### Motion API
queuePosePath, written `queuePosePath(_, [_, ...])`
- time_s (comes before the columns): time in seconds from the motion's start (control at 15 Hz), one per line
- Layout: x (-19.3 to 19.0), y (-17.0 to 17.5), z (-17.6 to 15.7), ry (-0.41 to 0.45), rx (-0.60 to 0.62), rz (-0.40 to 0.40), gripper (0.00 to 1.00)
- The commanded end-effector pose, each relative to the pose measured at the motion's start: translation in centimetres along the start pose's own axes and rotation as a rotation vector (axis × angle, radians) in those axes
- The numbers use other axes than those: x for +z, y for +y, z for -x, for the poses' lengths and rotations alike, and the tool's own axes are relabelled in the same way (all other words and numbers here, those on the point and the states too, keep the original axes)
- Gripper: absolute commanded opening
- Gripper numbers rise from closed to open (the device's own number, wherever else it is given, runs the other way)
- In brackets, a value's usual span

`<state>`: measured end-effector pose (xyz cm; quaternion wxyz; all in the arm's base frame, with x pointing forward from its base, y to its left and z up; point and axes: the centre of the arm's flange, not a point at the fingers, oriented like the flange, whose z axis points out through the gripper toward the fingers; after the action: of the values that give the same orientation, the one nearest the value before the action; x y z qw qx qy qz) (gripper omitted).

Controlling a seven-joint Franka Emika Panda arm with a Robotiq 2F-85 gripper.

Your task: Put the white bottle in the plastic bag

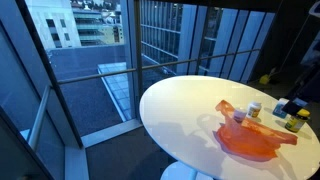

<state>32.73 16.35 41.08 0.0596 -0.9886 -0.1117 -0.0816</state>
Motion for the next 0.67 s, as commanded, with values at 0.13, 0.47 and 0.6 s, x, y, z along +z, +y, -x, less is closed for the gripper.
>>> queuePosePath(0.13, [-0.2,0.3,-0.3,-0.005,0.009,0.005,1.0])
queuePosePath(0.47, [-0.7,2.7,-2.4,-0.044,0.074,0.015,1.0])
queuePosePath(0.6, [-0.6,4.1,-3.0,-0.056,0.114,0.026,1.0])
